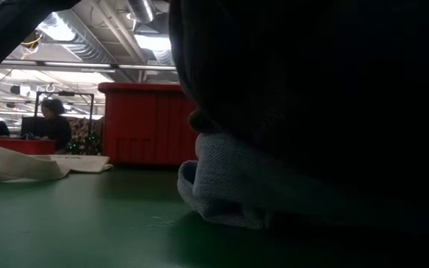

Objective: Fold Laundry from Bin
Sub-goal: Fold the dark blue jeans

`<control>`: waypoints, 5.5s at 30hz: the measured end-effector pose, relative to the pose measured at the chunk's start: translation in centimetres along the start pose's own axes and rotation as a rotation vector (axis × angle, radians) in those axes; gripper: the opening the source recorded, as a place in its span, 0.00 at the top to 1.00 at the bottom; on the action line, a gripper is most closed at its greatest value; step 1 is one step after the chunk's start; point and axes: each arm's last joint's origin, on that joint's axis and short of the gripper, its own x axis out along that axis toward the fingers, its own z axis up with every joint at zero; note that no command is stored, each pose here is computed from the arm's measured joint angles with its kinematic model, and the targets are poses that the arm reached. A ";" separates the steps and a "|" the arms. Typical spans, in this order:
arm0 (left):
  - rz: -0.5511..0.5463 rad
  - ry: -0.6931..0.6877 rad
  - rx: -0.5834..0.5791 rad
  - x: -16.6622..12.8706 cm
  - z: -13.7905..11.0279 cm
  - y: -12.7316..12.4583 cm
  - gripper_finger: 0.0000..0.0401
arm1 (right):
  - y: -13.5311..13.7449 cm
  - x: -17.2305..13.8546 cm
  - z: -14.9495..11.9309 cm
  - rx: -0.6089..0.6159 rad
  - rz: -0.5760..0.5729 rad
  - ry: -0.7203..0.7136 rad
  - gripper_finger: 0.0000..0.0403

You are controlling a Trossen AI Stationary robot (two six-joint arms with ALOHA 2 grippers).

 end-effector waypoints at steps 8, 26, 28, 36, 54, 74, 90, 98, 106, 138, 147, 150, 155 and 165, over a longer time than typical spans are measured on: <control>0.047 0.103 0.020 0.5 -1.5 -1.4 0.80 | 0.1 2.2 0.5 0.087 0.011 -0.037 0.62; 0.117 0.315 -0.027 -0.4 -3.6 -1.5 0.80 | -4.7 2.6 5.5 0.131 -0.013 -0.153 0.62; 0.132 0.324 -0.012 -1.1 -3.7 -1.5 0.80 | -5.2 2.1 6.0 0.118 -0.026 -0.179 0.62; 0.219 0.241 0.006 -5.3 -3.4 -1.8 0.80 | -7.4 0.8 6.9 0.120 -0.084 -0.218 0.62; 0.189 -0.003 -0.053 -9.2 -2.0 -3.3 0.80 | -4.2 -6.4 9.1 0.040 0.090 -0.317 0.62; 0.176 0.093 0.039 -1.7 -2.9 -6.6 0.80 | 0.9 -0.9 5.2 -0.140 0.225 -0.104 0.62; 0.160 0.076 0.044 -3.4 -2.7 -7.0 0.80 | 2.2 -2.9 4.3 -0.227 0.149 -0.064 0.62; 0.156 -0.021 0.048 -6.6 -0.6 -5.5 0.80 | 1.7 -8.0 5.6 -0.221 -0.090 -0.151 0.62; 0.173 -0.059 -0.003 -7.7 0.6 -3.1 0.80 | 0.9 -9.4 5.9 -0.173 -0.142 -0.147 0.62; 0.301 -0.216 0.253 -8.6 2.8 0.0 0.80 | -3.9 -6.1 9.0 0.011 -0.241 0.079 0.62; 0.310 -0.214 0.295 -8.7 2.9 0.3 0.71 | -3.9 -6.1 9.0 -0.001 -0.244 0.079 0.55; 0.313 -0.240 0.294 -8.7 3.1 0.4 0.65 | -3.9 -6.1 9.0 -0.001 -0.265 0.078 0.48; 0.400 -0.286 0.277 -9.0 3.6 0.6 0.54 | -4.0 -6.2 8.8 -0.001 -0.279 0.097 0.38; 0.336 -0.308 0.131 -9.1 3.7 1.7 0.49 | -5.7 -6.1 8.8 0.107 -0.279 0.131 0.34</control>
